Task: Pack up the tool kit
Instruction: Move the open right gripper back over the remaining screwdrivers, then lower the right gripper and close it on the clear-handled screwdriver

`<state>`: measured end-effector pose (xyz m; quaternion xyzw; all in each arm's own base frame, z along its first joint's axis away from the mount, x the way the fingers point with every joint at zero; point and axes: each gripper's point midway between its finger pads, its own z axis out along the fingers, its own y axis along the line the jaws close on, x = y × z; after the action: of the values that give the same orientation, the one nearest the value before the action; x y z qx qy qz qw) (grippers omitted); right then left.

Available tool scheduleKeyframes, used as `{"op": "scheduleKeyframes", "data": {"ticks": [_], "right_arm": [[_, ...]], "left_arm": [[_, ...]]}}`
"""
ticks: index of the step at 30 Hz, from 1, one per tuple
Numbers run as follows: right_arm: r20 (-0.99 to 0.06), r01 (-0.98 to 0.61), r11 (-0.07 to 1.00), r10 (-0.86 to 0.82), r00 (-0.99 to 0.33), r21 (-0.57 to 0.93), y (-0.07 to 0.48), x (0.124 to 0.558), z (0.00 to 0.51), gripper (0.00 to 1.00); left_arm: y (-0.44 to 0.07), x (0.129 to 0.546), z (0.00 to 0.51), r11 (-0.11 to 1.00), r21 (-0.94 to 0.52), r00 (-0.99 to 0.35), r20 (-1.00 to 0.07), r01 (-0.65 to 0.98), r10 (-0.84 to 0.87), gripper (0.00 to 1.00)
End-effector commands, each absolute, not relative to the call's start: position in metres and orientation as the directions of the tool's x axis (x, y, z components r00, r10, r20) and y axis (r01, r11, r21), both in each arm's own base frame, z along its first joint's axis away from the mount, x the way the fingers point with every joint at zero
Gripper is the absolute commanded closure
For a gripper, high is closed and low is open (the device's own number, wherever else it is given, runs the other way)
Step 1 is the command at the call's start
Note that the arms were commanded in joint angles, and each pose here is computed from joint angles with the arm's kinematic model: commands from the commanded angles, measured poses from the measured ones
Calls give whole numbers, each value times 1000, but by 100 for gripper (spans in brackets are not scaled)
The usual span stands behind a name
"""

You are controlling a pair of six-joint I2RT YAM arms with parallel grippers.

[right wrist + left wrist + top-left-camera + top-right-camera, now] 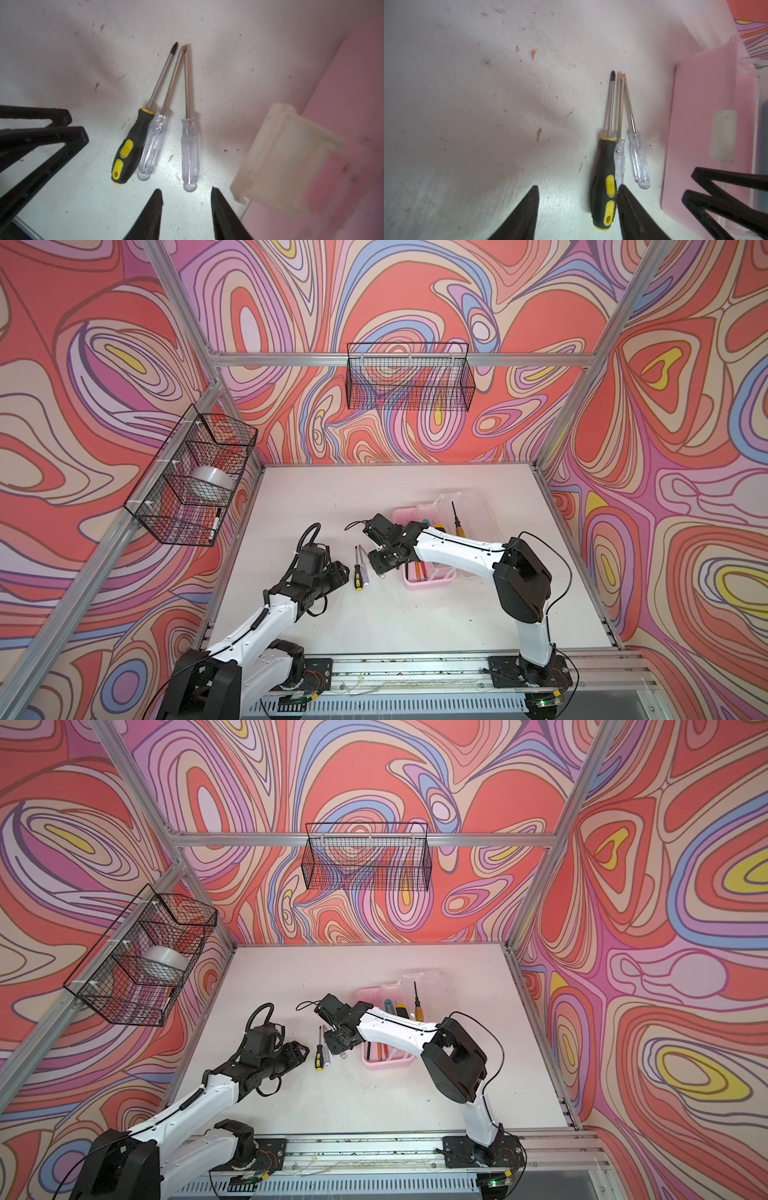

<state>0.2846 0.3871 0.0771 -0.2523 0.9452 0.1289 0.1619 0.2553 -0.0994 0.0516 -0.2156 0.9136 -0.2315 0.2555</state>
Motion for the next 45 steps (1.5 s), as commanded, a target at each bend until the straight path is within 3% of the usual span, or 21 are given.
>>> {"op": "scheduleKeyframes", "data": {"ticks": [1,20,31,42,45], "right_arm": [[-327,-519,840,-450,-831,161,388,278,52,59],[-269,-494,861,-451,-851,120,385,281,13,64],[-257,-472,874,-433,-864,116,384,279,11,73],[-284,-470,874,-423,-860,123,386,278,27,89],[-306,-472,871,-416,-856,136,387,277,41,100]], "left_arm": [[-99,256,47,801,-531,-779,-366,-275,-510,40],[-99,253,40,799,-529,-782,-354,-284,-513,40],[-101,256,38,797,-534,-787,-345,-282,-511,41],[-102,258,43,795,-539,-783,-353,-277,-512,41],[-102,259,47,794,-544,-779,-361,-271,-513,41]]}}
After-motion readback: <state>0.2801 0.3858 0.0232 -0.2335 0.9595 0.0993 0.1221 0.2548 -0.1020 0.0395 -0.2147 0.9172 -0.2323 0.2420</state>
